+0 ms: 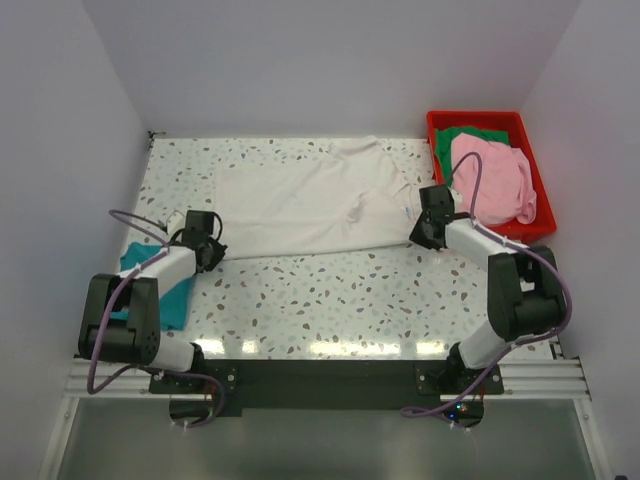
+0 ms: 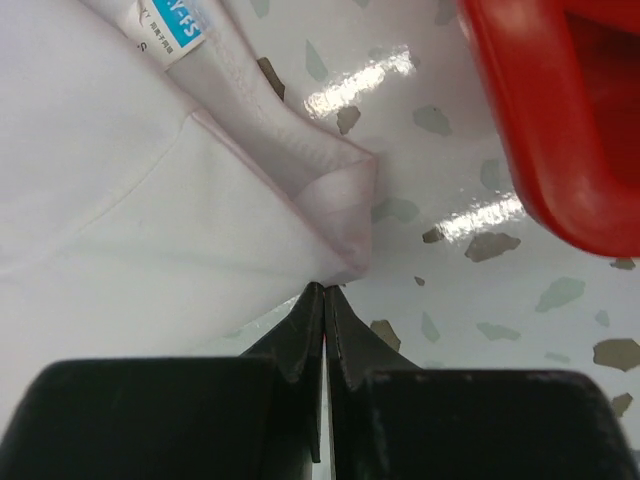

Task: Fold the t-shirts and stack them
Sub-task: Fold the tshirt

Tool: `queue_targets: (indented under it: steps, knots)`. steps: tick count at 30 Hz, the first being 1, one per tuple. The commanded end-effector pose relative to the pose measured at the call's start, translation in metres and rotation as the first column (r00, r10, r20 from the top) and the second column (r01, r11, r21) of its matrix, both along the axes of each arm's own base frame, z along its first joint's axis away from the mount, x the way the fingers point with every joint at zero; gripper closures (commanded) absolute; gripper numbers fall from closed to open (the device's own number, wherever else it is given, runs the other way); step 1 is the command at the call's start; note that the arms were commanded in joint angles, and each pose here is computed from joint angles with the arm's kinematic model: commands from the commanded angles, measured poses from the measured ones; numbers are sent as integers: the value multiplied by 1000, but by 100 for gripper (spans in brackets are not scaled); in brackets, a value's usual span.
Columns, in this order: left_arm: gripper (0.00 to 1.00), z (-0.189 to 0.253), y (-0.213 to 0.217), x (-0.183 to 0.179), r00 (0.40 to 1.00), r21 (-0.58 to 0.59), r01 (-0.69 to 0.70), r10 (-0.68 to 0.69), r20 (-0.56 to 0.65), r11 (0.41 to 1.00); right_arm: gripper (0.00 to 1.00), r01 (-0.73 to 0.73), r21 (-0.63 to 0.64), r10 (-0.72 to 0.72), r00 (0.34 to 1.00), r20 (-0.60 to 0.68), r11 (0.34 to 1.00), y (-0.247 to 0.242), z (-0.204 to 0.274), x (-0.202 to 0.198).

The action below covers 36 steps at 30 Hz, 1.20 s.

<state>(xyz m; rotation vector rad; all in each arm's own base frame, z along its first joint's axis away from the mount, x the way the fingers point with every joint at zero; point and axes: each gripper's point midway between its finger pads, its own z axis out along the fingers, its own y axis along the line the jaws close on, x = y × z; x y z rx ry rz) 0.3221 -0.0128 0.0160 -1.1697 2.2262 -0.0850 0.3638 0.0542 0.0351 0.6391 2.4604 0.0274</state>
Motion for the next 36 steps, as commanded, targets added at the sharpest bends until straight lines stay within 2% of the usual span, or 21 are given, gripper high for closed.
queue_targets:
  steps: [1,7,12,14,15,16,17,18,19,22,24,25,26,27,28,29,30,31,33,35,36]
  knots:
    - [100,15,11,-14,999,27,-45,45,27,999,100,14,-14,-13,996,86,1000,-9,35,-8]
    - [100,27,16,-51,997,26,-77,76,31,997,100,2,14,-4,995,100,1000,-16,59,-62]
    - [100,32,9,-77,995,-33,-73,75,60,997,100,-26,79,19,996,85,997,-11,63,-111]
    - [100,28,6,-87,996,-50,-64,67,53,997,90,-37,120,21,991,129,992,-7,72,-122]
    - [87,33,3,-88,995,-69,-51,57,78,996,81,-39,130,23,992,121,991,-7,70,-130]
    - [77,34,1,-90,995,-77,-45,52,83,996,64,-47,147,29,993,118,988,-4,69,-136]
    - [57,41,-2,-91,995,-90,-26,35,98,996,55,-53,153,30,989,146,987,-4,75,-138]
    - [47,50,-3,-89,992,-95,-14,26,121,995,44,-63,156,39,987,156,986,-3,78,-139]
    - [37,59,-5,-88,989,-89,11,2,148,996,38,-69,151,41,983,179,986,-4,84,-137]
    - [33,101,-3,-64,958,-48,51,-35,285,998,28,-120,131,84,963,257,984,1,107,-110]
    - [32,138,-2,-39,925,-17,66,-54,376,998,28,-166,115,126,947,295,979,8,127,-83]
    - [32,137,0,-22,933,16,71,-72,352,997,29,-183,113,150,956,252,976,14,117,-64]
    - [32,143,0,-10,936,32,79,-85,342,996,30,-210,103,173,943,283,972,20,135,-41]
    - [32,174,0,15,912,75,102,-123,392,992,31,-226,102,189,939,289,969,24,139,-25]
    - [34,154,1,33,939,89,110,-133,316,990,33,-243,106,201,930,308,964,30,144,-7]
    - [36,154,1,46,942,103,119,-145,302,988,39,-254,96,216,931,293,962,35,141,21]
    - [39,175,0,69,930,124,124,-159,331,985,40,-260,89,222,927,301,962,38,142,36]
    - [44,151,3,82,954,146,131,-164,252,981,41,-262,85,227,928,294,961,41,137,50]
    - [46,158,3,109,950,152,127,-164,265,980,44,-272,59,248,931,268,960,45,127,86]
    - [48,134,4,126,964,164,136,-168,206,977,45,-255,7,243,929,279,967,40,136,113]
    - [50,138,4,138,961,169,131,-167,219,977,45,-245,-1,238,943,233,970,39,112,125]
